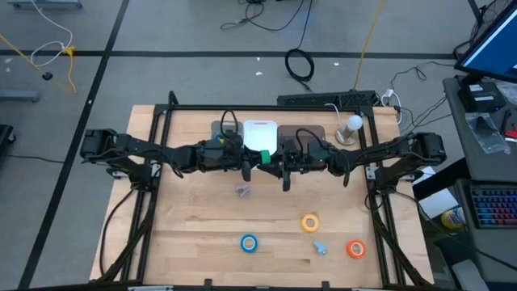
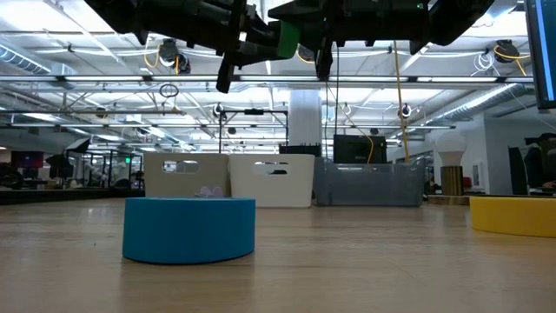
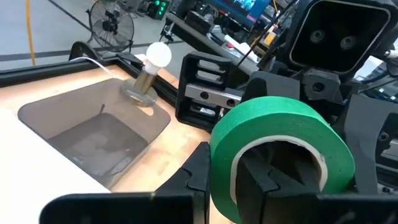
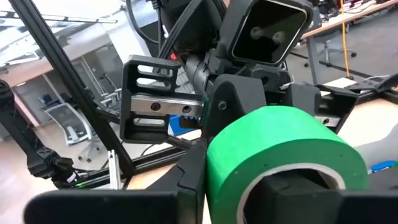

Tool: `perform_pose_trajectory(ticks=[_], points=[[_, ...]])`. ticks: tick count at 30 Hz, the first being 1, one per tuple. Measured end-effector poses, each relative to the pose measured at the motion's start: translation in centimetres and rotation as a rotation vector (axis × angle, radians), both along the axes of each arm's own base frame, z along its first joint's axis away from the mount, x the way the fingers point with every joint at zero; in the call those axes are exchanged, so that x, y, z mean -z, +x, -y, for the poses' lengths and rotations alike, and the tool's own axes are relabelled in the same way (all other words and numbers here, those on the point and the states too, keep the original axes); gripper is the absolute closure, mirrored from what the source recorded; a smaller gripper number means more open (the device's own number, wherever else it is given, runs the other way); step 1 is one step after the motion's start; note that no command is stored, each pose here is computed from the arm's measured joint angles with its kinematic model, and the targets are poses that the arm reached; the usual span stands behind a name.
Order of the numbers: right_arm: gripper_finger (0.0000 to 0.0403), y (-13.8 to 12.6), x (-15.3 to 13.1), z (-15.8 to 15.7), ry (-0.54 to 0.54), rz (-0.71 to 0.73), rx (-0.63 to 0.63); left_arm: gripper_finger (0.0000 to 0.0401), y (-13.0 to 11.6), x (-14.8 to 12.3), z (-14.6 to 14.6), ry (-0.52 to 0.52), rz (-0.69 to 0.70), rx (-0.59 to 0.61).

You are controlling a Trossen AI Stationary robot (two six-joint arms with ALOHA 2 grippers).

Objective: Pick and place Stapler, Stapler remover, tape
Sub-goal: Put the green tape into the black bin

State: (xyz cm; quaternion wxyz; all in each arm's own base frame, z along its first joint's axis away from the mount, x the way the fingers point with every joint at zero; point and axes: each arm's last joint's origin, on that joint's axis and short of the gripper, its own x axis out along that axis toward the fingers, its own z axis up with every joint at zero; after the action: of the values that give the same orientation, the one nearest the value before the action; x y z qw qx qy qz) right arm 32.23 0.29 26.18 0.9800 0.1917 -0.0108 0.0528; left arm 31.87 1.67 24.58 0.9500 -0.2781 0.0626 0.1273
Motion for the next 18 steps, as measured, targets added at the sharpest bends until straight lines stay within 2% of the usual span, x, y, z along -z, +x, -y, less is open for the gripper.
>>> perform_pose_trajectory(ticks=[4,7,11,18], points=[[0.0344,0.0,0.03,-0.01,0.013,-0.004,-0.005,0.0362,-0.04,0.11,-0.19,0.004,-0.018,0.003],[0.0345,0.0,0.06,-0.02,0.011,-0.007,-0.006,0.0358,-0.04,0.15,-0.19,0.064,-0.035,0.035],[0.0354,0.0,0.19,-0.09,0.023,-0.021,-0.017,0.0315,-0.05,0.39,-0.1,0.18,-0.069,0.122],[0.0365,-0.16,0.52,-0.11,0.016,-0.072,-0.017,0.0235,-0.42,0.74,-0.43,0.176,-0.128,0.163]])
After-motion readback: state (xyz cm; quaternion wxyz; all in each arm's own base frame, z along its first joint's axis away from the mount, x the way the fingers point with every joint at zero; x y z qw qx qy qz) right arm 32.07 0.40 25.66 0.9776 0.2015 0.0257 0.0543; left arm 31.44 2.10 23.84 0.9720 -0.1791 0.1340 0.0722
